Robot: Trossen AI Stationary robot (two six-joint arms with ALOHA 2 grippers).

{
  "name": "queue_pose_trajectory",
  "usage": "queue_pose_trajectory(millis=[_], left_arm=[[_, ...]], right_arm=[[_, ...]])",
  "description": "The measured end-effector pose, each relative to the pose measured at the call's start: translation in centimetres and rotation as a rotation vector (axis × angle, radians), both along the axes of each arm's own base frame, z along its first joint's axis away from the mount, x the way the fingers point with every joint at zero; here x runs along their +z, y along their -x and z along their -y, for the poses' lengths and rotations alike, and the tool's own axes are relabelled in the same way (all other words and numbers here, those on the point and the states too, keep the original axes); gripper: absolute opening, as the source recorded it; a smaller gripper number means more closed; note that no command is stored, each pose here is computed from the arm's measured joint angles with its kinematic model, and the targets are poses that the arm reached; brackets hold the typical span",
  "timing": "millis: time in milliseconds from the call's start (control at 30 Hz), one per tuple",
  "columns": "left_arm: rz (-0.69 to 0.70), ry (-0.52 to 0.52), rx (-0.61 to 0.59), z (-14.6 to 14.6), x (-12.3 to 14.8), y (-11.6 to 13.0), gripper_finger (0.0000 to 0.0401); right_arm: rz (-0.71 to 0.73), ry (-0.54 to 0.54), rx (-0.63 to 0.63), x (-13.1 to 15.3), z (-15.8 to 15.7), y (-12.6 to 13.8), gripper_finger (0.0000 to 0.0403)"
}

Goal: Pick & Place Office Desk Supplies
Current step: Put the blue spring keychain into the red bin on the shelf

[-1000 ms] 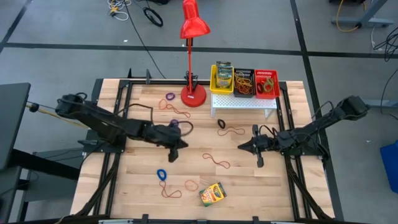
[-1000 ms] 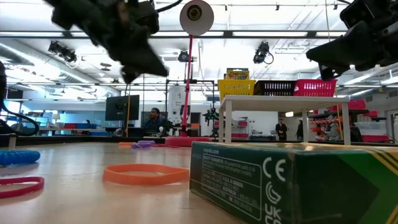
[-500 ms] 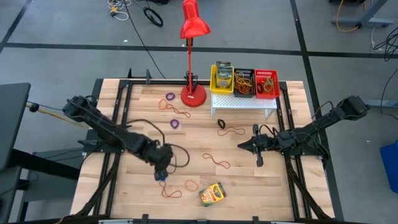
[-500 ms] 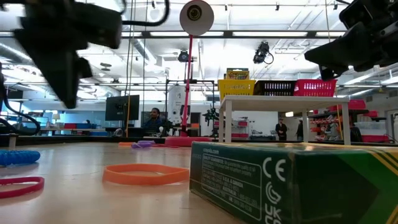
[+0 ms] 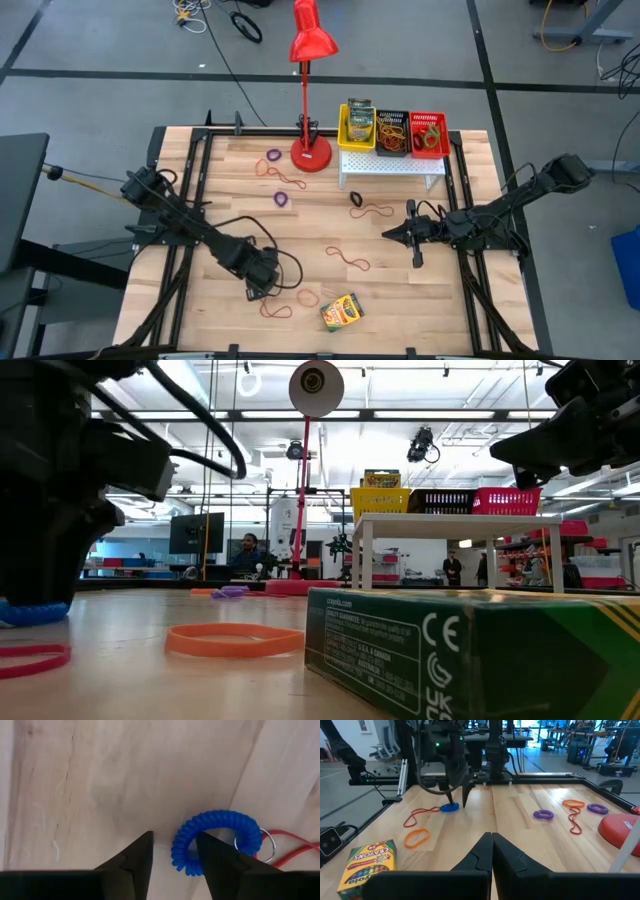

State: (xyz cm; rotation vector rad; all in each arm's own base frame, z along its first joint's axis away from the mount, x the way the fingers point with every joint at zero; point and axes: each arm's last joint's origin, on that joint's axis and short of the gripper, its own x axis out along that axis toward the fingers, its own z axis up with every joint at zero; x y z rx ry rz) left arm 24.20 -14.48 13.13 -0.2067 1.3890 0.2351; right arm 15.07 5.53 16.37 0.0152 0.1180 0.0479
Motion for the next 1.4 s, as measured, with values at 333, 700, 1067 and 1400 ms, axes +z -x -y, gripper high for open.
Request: queue_pose_trajectory(millis=[333, 700, 1067, 1400], left_arm=[[0.122, -0.105, 0.031, -0.6, 1.4, 0.1, 0.0038], [0.669, -0.341, 0.246, -4.2, 3.4, -5.8, 0.0014], [1.181, -0.384, 0.325, -8.9, -1.2, -13.9, 0.0014], [1.278, -0.314, 0.334, -10.7, -2.6, -17.9, 0.0014]], right_arm=[[-0.018, -0.004, 0.024, -0.2, -0.1, 0.0, 0.0007], [-0.072, -0.087, -0.037, -0.7, 0.1, 0.1, 0.0007], [-0.116, -0.209, -0.326, -1.6, 0.9, 0.4, 0.0056], [-0.126, -0.212, -0.425, -2.6, 0.9, -0.1, 0.0174]])
